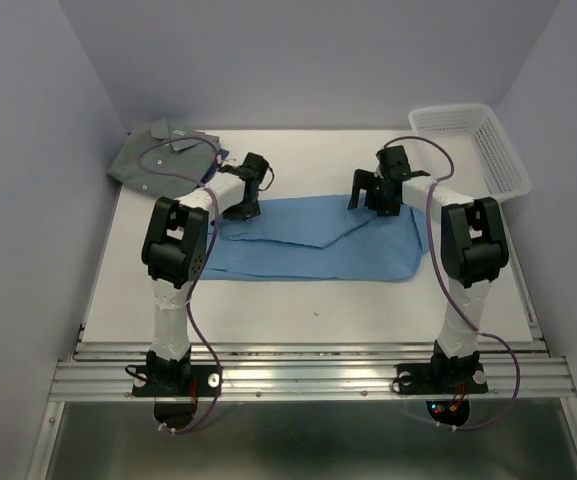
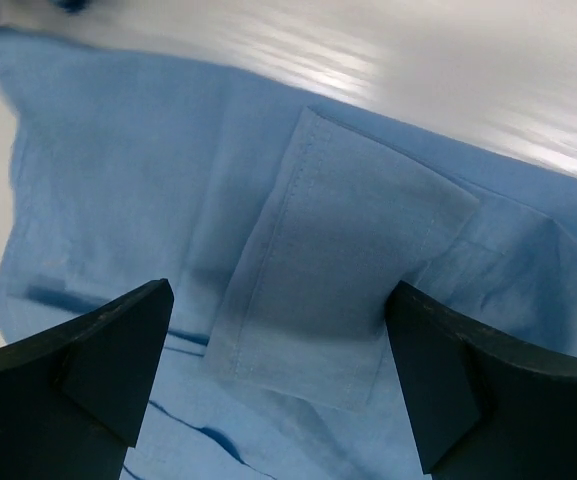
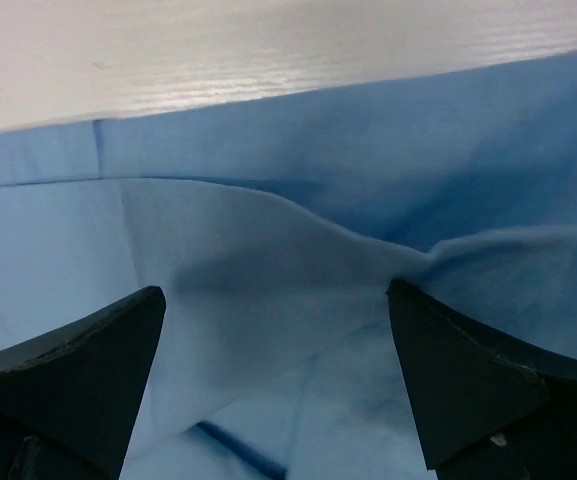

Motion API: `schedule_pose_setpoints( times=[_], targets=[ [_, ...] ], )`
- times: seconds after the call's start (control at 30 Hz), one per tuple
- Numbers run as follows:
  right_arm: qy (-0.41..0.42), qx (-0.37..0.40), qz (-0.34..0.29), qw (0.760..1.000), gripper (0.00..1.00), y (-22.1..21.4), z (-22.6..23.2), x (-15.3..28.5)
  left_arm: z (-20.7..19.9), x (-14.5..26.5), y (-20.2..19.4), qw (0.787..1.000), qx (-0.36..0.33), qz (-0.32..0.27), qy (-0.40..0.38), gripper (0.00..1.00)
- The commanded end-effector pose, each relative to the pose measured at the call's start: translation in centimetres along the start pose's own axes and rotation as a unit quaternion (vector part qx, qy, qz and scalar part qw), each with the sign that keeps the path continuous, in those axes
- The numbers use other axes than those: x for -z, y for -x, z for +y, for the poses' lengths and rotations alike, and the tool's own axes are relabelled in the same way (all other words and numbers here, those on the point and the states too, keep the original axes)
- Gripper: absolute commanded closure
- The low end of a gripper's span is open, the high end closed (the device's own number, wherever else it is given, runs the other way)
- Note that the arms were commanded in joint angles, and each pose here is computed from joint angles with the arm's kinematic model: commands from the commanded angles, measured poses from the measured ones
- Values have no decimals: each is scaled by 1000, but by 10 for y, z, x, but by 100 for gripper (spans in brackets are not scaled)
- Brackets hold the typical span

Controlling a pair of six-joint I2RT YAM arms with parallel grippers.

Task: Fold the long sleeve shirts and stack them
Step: Fold the shirt

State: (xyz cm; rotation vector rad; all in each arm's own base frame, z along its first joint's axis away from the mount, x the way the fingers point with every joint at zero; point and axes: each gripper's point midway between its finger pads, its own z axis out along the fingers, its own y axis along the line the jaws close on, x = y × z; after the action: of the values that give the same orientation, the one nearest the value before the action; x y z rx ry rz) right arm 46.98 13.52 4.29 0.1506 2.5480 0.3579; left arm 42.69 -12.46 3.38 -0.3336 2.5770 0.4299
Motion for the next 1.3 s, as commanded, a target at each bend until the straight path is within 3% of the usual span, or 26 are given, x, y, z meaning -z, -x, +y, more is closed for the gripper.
schedule_pose_setpoints(
  times=[0.0,0.13,0.5,0.67,0.83,0.9,1.03,1.1,1.27],
  targets=[
    [-67,-8,-20,997,0,-1,-27,6,114,-12,-20,987,60,43,145,1],
    [-86,-19,-13,996,0,-13,-36,7,164,-5,-35,972,101,60,206,1],
    [-109,-30,1,994,0,-25,-47,-1,220,17,-36,951,181,68,243,1],
    [-107,-22,-20,994,0,-9,-43,6,221,40,-12,955,228,36,187,1],
    [-93,-53,-35,994,0,17,-66,15,253,68,14,945,307,-11,112,1],
    [-74,-48,-39,995,0,29,-67,19,250,81,24,945,319,-28,61,1],
    [10,1,-73,997,0,50,-17,57,196,102,56,956,274,-63,-82,1],
    [25,6,-93,995,0,46,-3,84,164,115,67,961,238,-81,-112,1],
    [35,-21,-82,996,0,-9,4,116,79,96,76,966,161,-50,-194,1]
  ],
)
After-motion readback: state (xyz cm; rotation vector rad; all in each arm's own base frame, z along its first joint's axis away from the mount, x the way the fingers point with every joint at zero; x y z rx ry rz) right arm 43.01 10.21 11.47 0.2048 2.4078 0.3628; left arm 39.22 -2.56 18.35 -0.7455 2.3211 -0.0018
